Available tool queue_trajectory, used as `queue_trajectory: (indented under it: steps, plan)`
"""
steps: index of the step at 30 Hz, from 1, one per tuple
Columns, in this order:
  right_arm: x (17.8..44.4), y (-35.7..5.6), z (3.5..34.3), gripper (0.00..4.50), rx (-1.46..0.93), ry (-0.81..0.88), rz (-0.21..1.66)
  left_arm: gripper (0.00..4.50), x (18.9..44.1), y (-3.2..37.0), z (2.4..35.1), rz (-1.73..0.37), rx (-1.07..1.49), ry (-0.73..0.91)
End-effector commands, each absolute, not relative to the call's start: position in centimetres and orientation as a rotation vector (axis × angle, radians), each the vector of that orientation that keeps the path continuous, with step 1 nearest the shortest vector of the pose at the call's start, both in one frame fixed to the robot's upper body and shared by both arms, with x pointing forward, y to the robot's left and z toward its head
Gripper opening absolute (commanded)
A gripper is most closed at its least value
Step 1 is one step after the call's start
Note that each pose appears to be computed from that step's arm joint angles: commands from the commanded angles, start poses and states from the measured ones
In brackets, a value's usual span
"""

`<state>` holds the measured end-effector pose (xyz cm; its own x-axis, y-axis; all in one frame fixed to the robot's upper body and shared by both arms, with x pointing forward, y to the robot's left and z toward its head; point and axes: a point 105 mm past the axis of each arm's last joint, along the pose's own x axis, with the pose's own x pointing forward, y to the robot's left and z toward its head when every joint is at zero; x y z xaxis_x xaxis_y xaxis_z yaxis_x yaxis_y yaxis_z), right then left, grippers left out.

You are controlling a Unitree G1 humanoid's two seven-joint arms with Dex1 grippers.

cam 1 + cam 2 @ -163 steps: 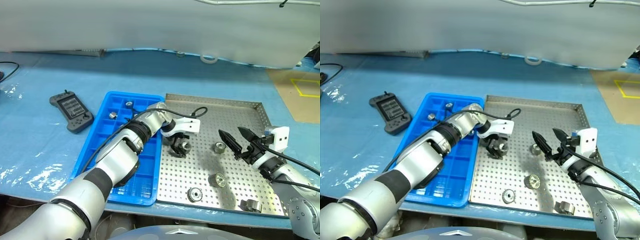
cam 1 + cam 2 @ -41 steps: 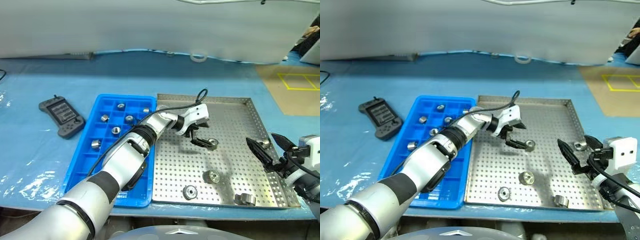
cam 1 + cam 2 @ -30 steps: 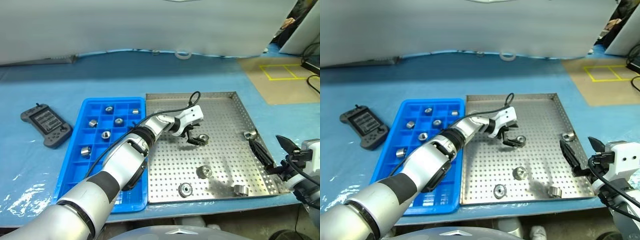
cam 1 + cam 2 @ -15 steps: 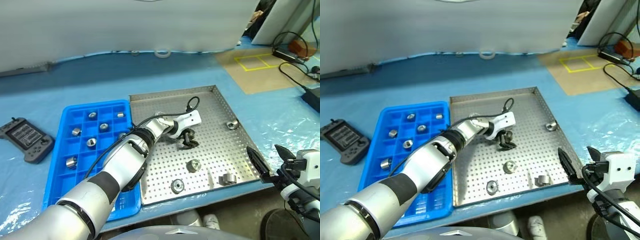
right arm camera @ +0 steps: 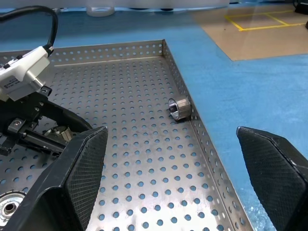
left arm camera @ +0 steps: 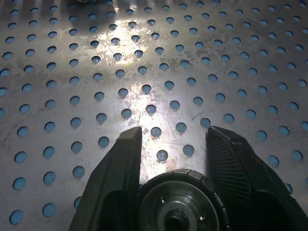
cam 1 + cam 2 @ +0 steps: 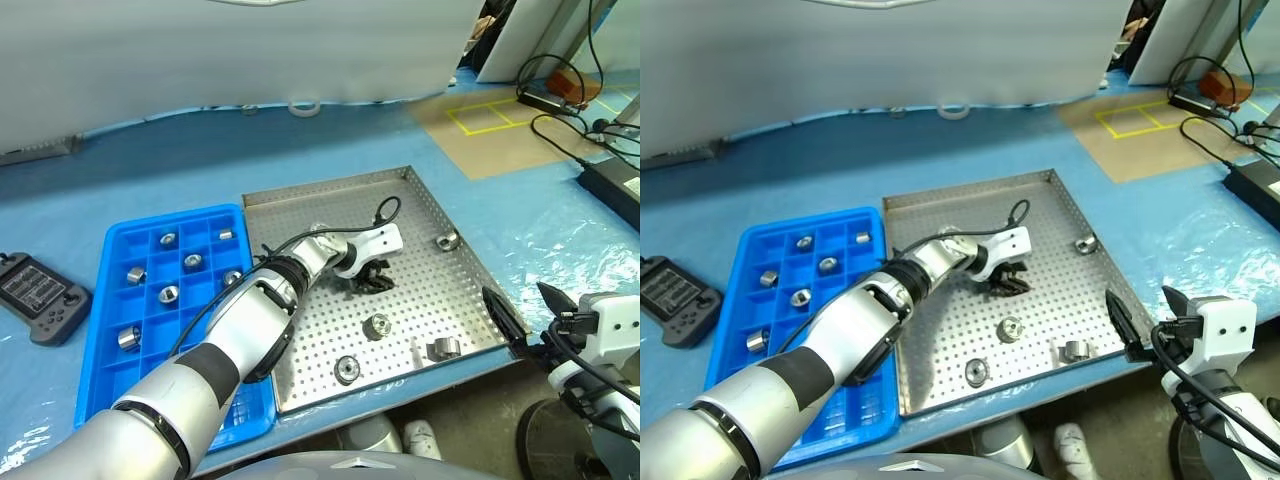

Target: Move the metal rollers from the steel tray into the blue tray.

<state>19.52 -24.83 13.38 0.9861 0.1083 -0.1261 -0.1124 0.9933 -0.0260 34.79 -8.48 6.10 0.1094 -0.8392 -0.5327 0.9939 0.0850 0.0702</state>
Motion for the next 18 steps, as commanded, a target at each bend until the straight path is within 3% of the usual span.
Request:
queue_trajectory:
  steps: [1,11,15,18]
  plan:
    - [19.9,-24.7,13.9,4.50,-0.049,0.109,0.138,1.83,30.1,-15.9,9.1,-1.606,0.324,0.280]
    - [22.6,-24.4,14.5,4.50,-0.060,0.080,0.225,1.83,33.9,-13.4,18.6,-1.606,0.163,-0.013]
    - [24.2,-22.9,16.4,4.50,-0.052,0.027,0.350,1.83,36.9,-7.6,21.1,-1.531,0.200,-0.097]
    - [25.6,-21.5,17.6,4.50,-0.073,0.008,0.450,1.83,38.0,-2.7,21.0,-1.483,0.257,-0.091]
